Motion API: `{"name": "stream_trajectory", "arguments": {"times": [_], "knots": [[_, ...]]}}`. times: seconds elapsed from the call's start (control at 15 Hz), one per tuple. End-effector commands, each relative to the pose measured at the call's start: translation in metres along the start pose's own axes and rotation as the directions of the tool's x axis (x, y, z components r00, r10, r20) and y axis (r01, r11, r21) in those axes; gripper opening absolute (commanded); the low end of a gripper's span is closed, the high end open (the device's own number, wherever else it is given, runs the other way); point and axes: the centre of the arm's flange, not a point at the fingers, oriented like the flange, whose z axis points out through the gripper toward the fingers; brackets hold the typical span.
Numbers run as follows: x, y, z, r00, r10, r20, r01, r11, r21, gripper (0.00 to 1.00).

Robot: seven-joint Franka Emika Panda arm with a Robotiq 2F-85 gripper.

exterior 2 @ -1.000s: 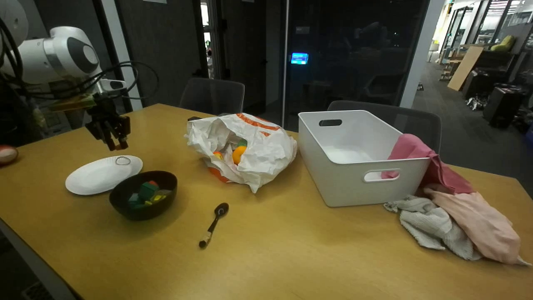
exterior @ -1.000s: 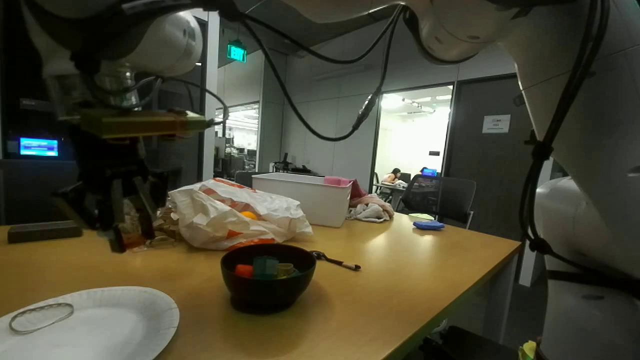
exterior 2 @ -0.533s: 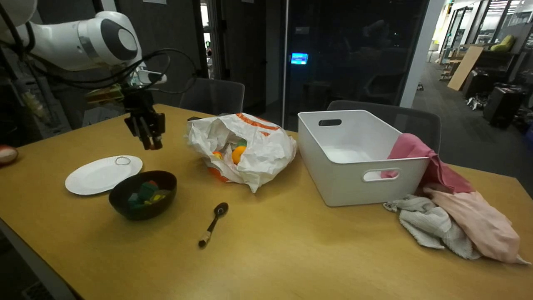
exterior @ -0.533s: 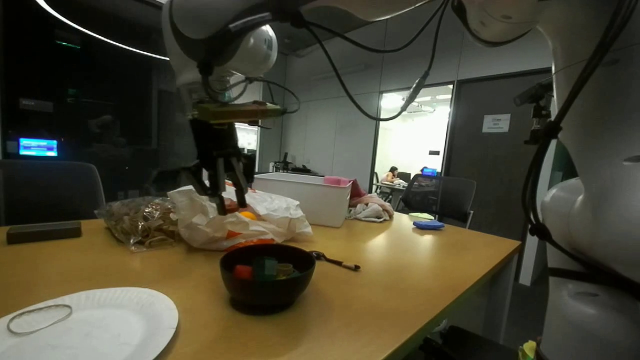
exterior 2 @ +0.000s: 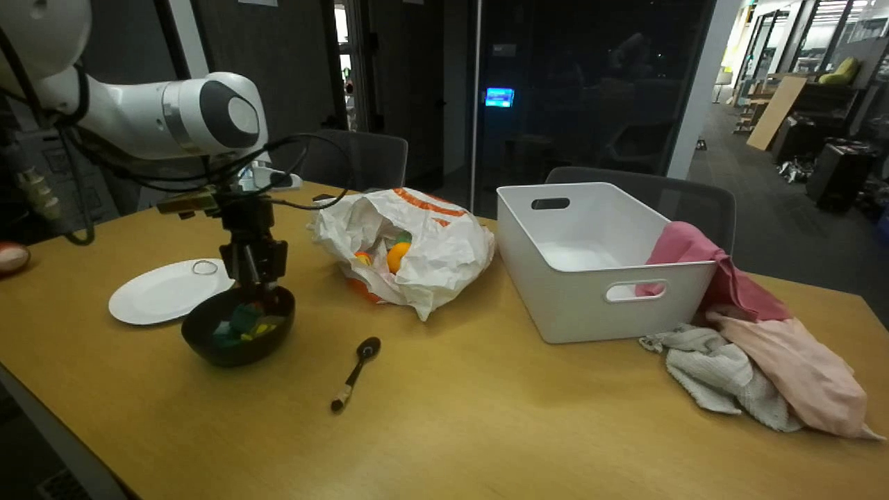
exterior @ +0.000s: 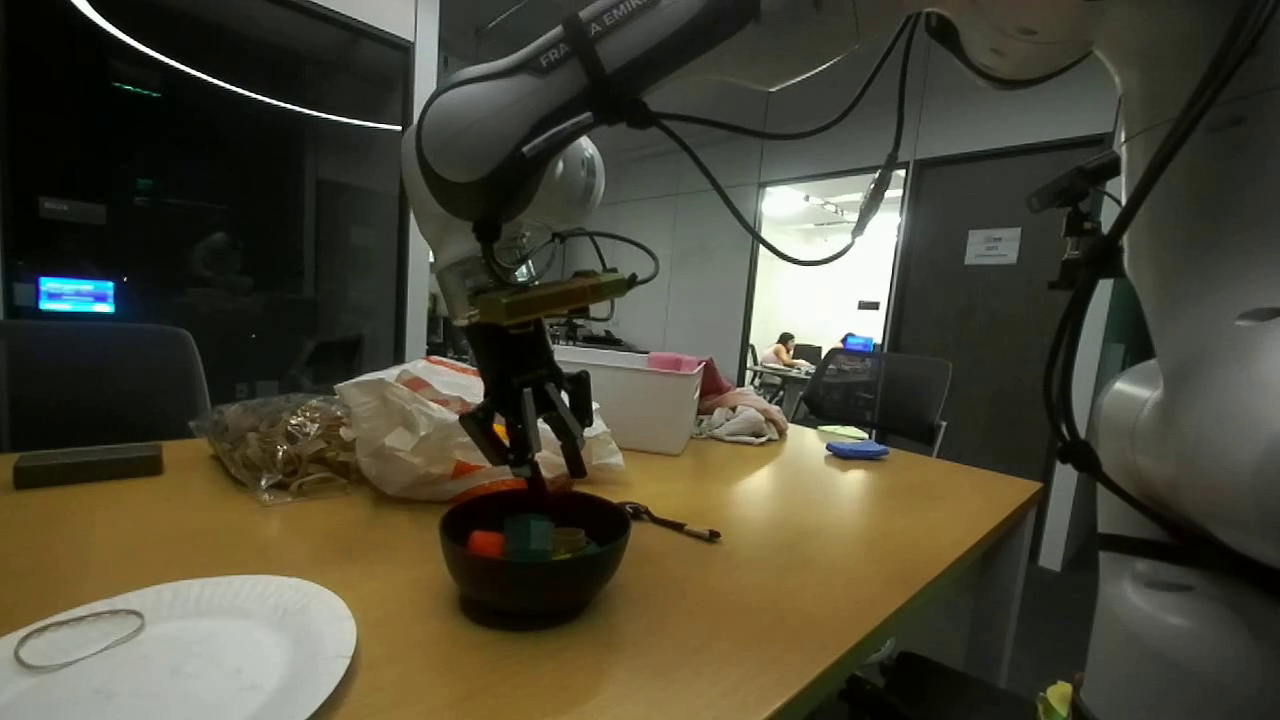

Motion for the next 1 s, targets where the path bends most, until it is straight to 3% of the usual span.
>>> {"name": "stream_trajectory", "arguments": {"times": [0.0, 0.13, 0.2, 0.47, 0.93], "knots": [[-0.020, -0.013, -0.005, 0.999, -0.034, -0.021, 0.034, 0.999, 0.001, 0.81], [-0.026, -0.037, -0.013, 0.996, -0.081, -0.046, 0.081, 0.997, -0.018, 0.97], [-0.029, -0.050, -0.017, 0.992, -0.108, -0.058, 0.107, 0.994, -0.027, 1.00], [-0.034, -0.109, -0.029, 0.968, -0.222, -0.114, 0.219, 0.975, -0.036, 1.00], [-0.015, -0.198, -0.026, 0.941, -0.288, -0.177, 0.307, 0.948, 0.088, 1.00]]}}
